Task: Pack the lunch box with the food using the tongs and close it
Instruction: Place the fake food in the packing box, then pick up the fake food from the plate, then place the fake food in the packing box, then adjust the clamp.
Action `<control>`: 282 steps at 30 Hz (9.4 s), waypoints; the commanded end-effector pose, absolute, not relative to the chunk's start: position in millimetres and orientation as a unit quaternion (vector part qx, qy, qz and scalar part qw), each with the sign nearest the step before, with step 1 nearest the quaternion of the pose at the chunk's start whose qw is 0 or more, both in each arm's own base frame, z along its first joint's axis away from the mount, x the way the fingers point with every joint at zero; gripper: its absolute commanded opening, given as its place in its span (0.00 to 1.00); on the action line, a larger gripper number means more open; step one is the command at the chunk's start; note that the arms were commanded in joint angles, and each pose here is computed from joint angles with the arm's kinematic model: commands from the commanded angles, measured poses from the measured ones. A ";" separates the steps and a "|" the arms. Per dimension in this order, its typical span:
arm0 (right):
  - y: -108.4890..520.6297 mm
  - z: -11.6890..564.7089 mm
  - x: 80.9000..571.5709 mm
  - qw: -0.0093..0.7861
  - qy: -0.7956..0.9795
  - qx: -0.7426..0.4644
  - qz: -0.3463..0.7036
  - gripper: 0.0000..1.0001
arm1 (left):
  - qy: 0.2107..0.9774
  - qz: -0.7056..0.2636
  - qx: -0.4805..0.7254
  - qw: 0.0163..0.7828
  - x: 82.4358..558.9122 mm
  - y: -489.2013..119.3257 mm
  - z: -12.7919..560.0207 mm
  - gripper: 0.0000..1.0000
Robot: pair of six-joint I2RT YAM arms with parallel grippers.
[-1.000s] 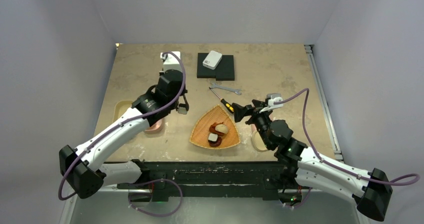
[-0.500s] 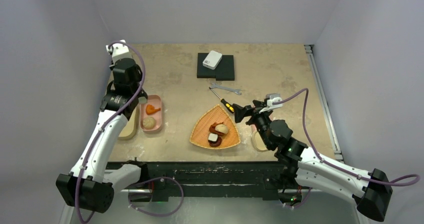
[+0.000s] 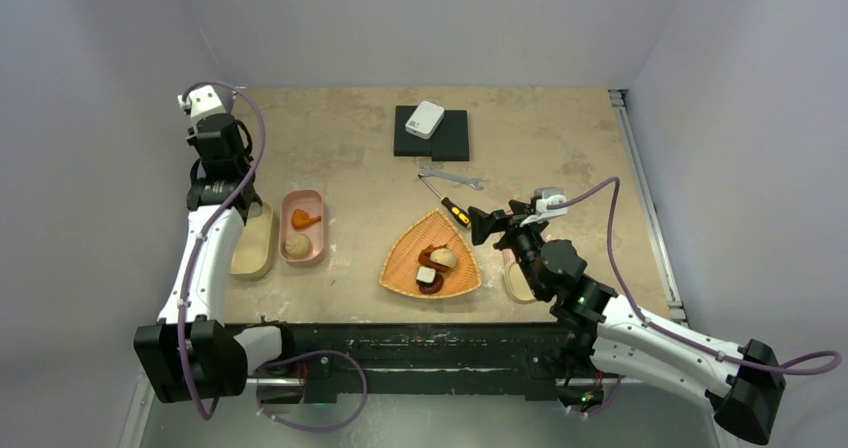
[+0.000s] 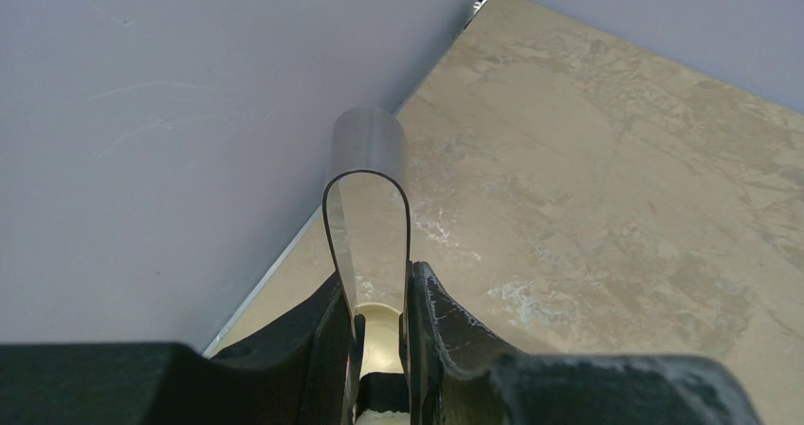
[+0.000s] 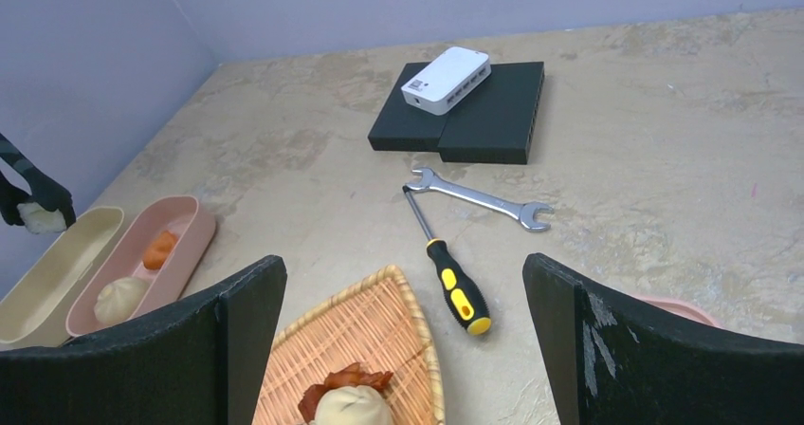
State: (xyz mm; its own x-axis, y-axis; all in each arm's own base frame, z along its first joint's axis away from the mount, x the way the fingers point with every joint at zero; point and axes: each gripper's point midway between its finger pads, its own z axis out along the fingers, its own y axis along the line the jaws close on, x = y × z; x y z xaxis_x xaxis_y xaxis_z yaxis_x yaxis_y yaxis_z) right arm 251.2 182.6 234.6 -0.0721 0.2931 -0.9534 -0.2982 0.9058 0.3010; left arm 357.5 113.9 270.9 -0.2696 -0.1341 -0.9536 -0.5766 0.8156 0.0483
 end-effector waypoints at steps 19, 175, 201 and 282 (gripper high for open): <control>176.2 266.0 254.4 0.694 0.685 0.027 0.220 0.99 | 0.787 0.205 -0.240 0.530 368.1 142.1 240.2 0.24; 86.5 214.0 292.4 0.665 0.721 0.131 0.149 0.99 | 0.870 -0.069 0.243 0.423 354.1 -416.3 129.5 0.18; 86.9 213.7 296.0 0.665 0.723 0.124 0.140 0.99 | 0.765 -0.005 -0.034 0.643 382.9 -64.2 307.2 0.24; 484.8 271.2 272.0 0.526 0.637 -0.192 0.529 0.86 | 0.703 -0.215 -0.179 0.654 322.5 -88.8 269.0 0.20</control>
